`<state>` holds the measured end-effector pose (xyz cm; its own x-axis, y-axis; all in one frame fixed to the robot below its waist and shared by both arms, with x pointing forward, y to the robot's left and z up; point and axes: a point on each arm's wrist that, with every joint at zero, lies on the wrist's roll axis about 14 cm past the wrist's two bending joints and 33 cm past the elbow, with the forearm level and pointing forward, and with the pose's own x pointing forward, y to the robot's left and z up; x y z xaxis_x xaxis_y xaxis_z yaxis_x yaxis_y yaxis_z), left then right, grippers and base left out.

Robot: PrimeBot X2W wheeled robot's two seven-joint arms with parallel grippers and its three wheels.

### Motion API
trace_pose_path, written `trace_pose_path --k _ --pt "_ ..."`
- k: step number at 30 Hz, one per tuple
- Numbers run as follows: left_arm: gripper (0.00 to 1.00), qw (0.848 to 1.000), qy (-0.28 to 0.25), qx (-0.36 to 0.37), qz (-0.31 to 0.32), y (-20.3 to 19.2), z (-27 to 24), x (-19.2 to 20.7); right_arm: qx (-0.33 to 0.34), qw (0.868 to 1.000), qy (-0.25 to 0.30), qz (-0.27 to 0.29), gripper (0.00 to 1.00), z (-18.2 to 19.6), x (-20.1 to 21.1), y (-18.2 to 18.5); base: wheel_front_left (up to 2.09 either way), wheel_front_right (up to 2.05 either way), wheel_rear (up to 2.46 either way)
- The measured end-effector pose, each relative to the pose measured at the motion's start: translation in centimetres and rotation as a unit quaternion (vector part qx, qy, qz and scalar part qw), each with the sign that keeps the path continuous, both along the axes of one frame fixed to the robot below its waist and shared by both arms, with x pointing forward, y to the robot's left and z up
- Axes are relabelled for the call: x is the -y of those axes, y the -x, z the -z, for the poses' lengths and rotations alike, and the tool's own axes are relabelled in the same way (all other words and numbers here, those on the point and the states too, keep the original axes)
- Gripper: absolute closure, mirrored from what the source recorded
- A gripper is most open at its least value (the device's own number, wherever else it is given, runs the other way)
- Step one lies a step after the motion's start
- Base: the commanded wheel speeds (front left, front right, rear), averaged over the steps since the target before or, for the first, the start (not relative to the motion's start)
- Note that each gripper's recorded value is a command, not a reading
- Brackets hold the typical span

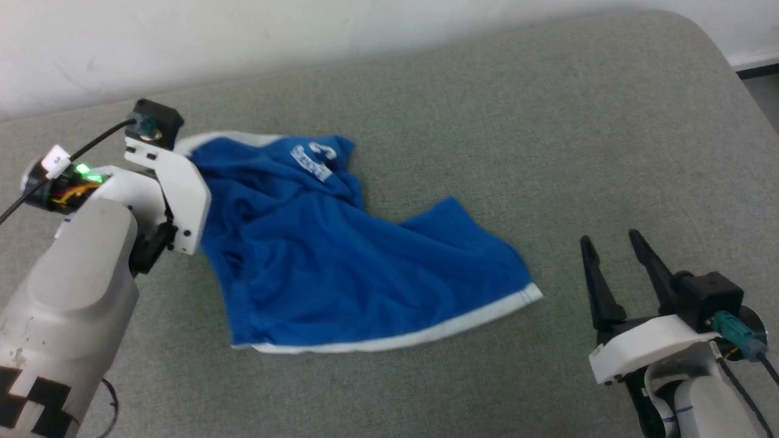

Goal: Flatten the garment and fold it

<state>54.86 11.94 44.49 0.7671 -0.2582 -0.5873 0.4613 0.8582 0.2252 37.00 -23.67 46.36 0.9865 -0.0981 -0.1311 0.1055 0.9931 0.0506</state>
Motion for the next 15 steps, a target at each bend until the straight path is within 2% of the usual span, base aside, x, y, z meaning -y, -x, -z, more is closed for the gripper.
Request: trace_pose_path --k 2,3,6,11,15 --pt "1.00 0.999 -0.023 0.023 -0.001 -0.8 0.2 -0.7 -0.006 1.000 -0.002 -0.006 0.00 0.4 -0.4 -0.1 0.00 0.00 0.00" --pt "0.00 1.000 -0.026 0.014 -0.004 -0.6 1.0 -0.9 -0.008 1.000 -0.003 -0.009 0.00 0.6 -0.7 -0.2 0.00 0.00 0.00" --pt "0.00 1.000 -0.007 -0.003 -0.015 0.1 2.7 -0.7 -0.012 1.000 -0.006 -0.020 0.00 0.9 -1.4 -0.5 0.00 0.00 0.00" --pt "0.00 0.997 0.035 0.061 -0.028 -0.4 0.7 -1.1 -0.005 0.999 -0.010 -0.030 0.00 0.7 -2.1 -1.0 0.00 0.00 0.00" --pt "0.00 0.989 0.074 0.122 -0.038 -0.4 -2.2 -1.6 0.007 0.999 -0.010 -0.031 0.00 -0.1 -2.1 -1.0 0.00 0.00 0.00"
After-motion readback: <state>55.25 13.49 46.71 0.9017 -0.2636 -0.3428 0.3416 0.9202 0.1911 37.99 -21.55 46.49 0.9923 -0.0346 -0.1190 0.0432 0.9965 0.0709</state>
